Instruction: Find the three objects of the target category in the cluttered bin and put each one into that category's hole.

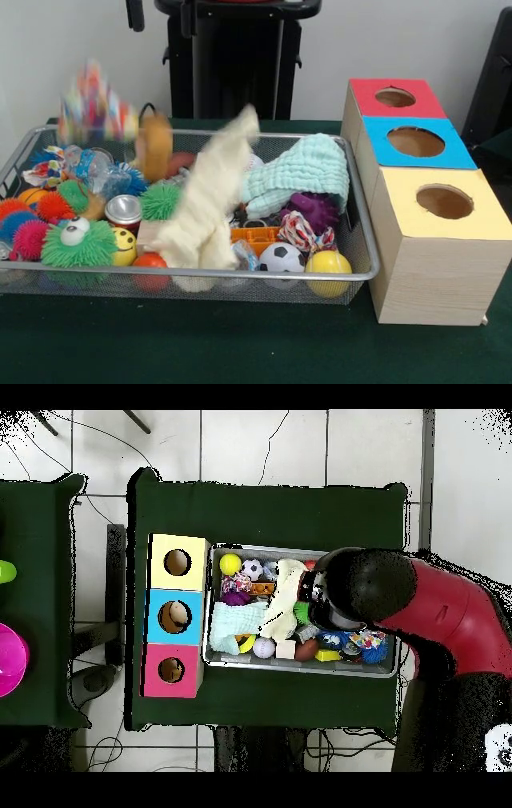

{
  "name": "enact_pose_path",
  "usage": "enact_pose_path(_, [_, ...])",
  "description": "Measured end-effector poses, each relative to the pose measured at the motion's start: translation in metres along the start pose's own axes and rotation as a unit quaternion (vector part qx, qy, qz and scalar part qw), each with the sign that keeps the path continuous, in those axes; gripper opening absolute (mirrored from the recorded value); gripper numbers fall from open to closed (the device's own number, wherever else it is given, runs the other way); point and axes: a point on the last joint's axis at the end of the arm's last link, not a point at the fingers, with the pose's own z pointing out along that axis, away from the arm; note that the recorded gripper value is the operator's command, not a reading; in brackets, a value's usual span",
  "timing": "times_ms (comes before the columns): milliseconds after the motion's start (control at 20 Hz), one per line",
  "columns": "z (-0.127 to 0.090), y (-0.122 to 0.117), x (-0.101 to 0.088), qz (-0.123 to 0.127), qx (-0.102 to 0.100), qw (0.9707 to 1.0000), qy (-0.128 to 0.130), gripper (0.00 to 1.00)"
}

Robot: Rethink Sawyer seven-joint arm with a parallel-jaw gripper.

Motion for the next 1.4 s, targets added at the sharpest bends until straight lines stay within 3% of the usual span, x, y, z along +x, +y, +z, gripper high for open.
enact_pose_path(550, [0.024, 0.003, 0.006, -0.001, -0.007, 0.9997, 0.022, 1.0])
enact_pose_path(800, [0.05, 0.005, 0.009, -0.003, -0.007, 0.9998, 0.021, 1.0])
enact_pose_path(1100, [0.08, 0.003, 0.006, -0.015, 0.007, 0.9998, 0.009, 1.0])
enact_pose_path(1400, [0.119, -0.004, 0.018, -0.04, 0.031, 0.9982, 0.033, 1.0])
